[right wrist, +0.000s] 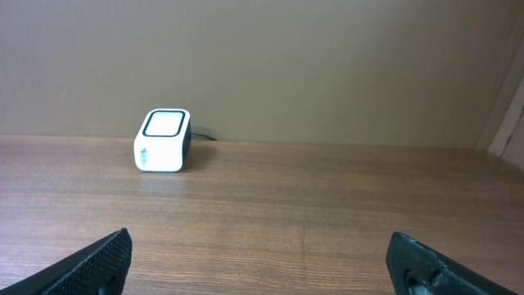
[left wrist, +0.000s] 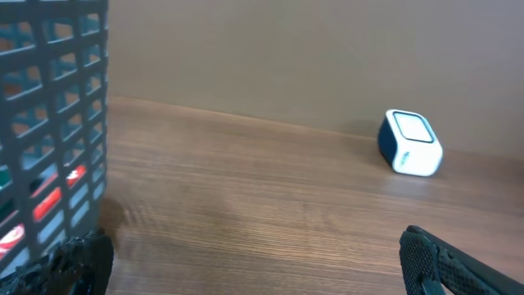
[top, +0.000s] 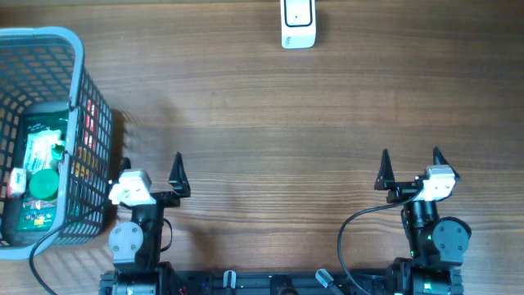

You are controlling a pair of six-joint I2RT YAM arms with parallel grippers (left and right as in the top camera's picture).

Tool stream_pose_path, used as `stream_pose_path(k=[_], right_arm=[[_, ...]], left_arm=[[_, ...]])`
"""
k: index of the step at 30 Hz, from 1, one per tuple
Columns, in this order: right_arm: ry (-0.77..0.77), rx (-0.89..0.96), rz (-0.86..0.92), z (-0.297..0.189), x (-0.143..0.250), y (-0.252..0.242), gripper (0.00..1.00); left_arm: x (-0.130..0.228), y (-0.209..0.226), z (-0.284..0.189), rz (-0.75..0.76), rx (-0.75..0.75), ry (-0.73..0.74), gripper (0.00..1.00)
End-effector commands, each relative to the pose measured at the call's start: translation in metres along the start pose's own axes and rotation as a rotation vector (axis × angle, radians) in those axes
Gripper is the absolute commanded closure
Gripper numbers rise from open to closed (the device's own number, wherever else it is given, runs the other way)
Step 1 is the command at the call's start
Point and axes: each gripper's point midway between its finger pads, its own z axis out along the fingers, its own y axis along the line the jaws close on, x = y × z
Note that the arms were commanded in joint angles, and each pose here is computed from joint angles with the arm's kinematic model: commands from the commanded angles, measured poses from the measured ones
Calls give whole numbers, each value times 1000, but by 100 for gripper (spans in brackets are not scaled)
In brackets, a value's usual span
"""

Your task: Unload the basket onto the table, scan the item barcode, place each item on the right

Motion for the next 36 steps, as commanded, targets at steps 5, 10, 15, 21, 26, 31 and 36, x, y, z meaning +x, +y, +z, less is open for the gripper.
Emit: stream_pose_path(k=[5,10,15,21,26,31,36], right_arm=[[-1,7,10,0,0,-1,0],[0,7,11,0,0,-1,0],[0,7,10,0,0,-1,0],[0,7,11,0,0,-1,0],[0,7,11,0,0,-1,0],[0,7,11,0,0,-1,0],[-1,7,11,0,0,-1,0]], left_arm=[[-8,-40,-6,-10,229,-11,0],[-56,-58,-21,-92,310,-87,0],[-119,-72,-41,-77,338,-150,0],[-181,-81,-35,-103,299,-27,0],[-225,-90,-17,-134,266,148,0],[-211,-95,2,-177,262,373,0],[-205,-88,29,-221,220,402,0]])
